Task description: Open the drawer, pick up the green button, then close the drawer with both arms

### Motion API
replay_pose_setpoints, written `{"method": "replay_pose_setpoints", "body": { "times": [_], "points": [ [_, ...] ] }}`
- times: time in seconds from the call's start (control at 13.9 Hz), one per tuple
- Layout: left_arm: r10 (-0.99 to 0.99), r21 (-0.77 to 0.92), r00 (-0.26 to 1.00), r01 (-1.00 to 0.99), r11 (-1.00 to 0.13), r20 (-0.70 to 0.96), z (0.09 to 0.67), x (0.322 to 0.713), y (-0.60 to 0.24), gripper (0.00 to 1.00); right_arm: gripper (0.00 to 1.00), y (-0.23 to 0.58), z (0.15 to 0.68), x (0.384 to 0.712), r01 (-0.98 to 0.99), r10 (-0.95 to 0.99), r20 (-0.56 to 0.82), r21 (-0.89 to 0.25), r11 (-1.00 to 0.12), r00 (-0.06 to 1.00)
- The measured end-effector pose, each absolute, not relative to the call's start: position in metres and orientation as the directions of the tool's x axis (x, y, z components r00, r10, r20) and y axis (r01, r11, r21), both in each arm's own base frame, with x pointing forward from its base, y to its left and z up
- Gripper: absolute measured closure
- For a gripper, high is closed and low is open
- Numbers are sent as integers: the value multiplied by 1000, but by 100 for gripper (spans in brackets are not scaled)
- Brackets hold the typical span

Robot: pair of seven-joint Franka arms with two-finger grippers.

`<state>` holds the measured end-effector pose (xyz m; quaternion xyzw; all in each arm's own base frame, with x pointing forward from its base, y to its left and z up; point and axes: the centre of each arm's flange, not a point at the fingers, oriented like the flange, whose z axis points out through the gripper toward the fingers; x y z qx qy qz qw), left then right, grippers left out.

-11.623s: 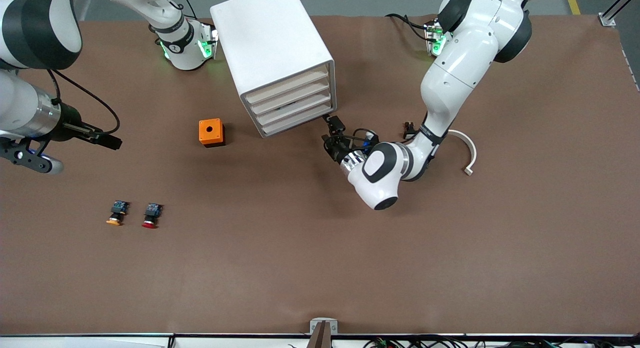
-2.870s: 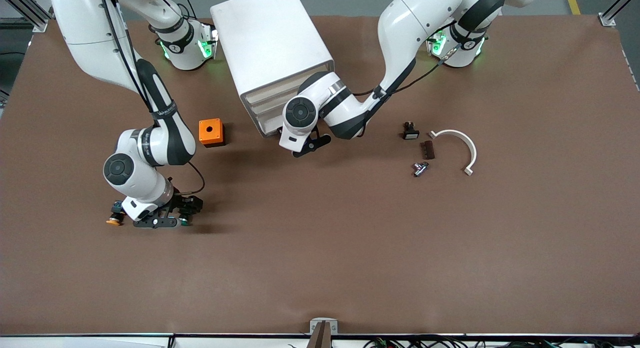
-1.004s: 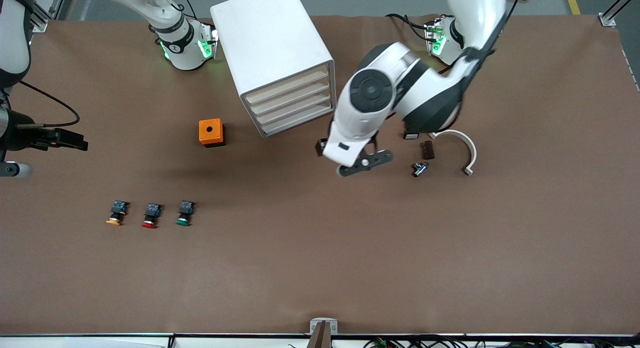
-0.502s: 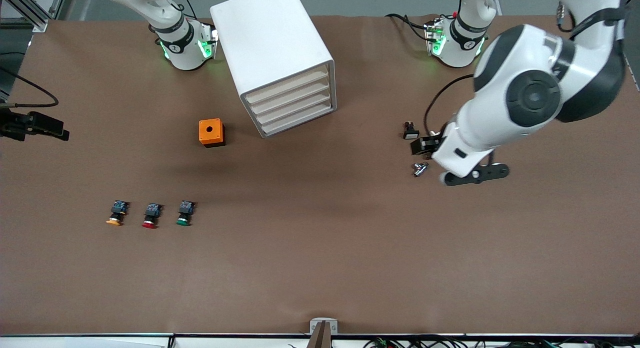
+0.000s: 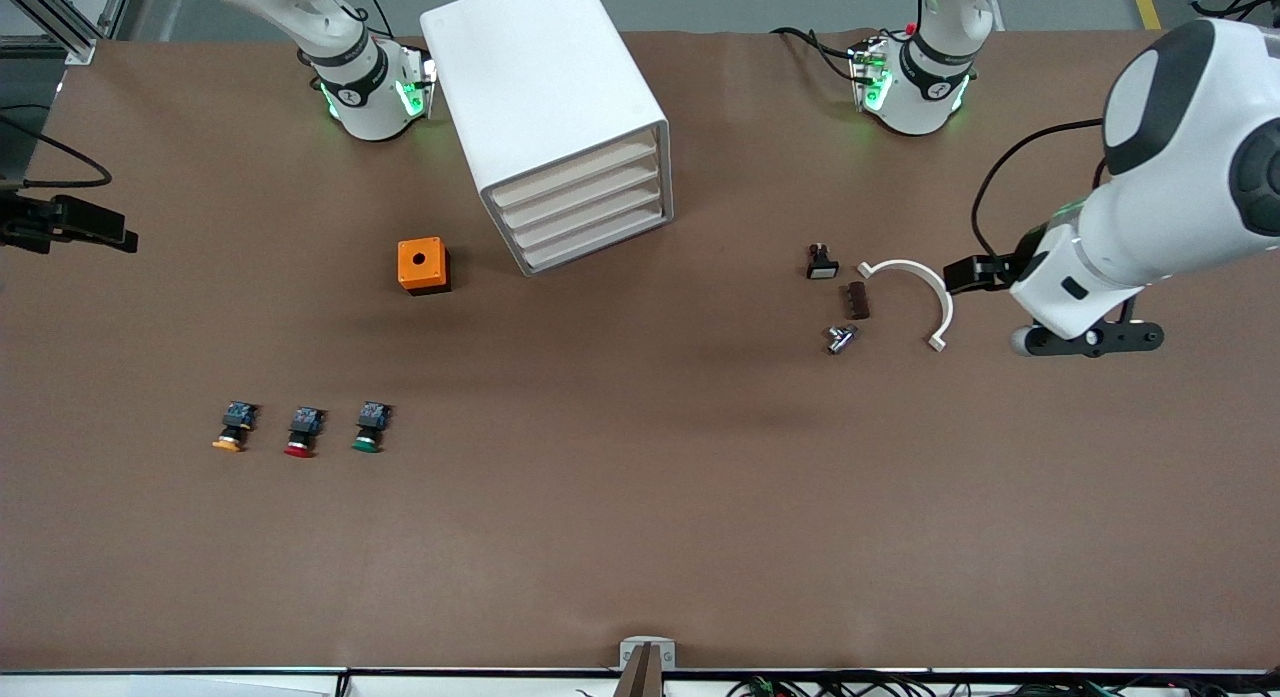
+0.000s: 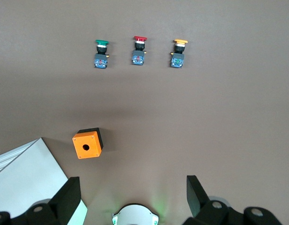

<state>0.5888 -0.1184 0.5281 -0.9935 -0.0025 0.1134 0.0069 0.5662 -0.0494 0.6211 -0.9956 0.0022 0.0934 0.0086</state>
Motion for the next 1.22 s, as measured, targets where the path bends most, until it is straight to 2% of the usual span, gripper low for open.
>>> {"method": "replay_pose_setpoints", "body": {
  "times": [0.36, 0.65, 1.0, 1.22],
  "points": [
    [-41, 38, 984, -35, -999, -176, 537, 562, -54, 0, 0, -50, 636, 556, -2, 1, -148, -23, -1000, 989],
    [-24, 41, 996, -20, -999, -87, 543, 540, -42, 0, 0, -61, 627, 543, -15, -12, -101, -38, -999, 995],
    [-13, 47, 999, -15, -999, 48, 602, 543, -37, 0, 0, -56, 643, 523, -2, 1, -74, -47, -999, 997],
    [-16, 33, 998, -18, -999, 68, 634, 538, -35, 0, 0, -51, 654, 518, 9, 11, -50, -45, -999, 999]
  ]
}}
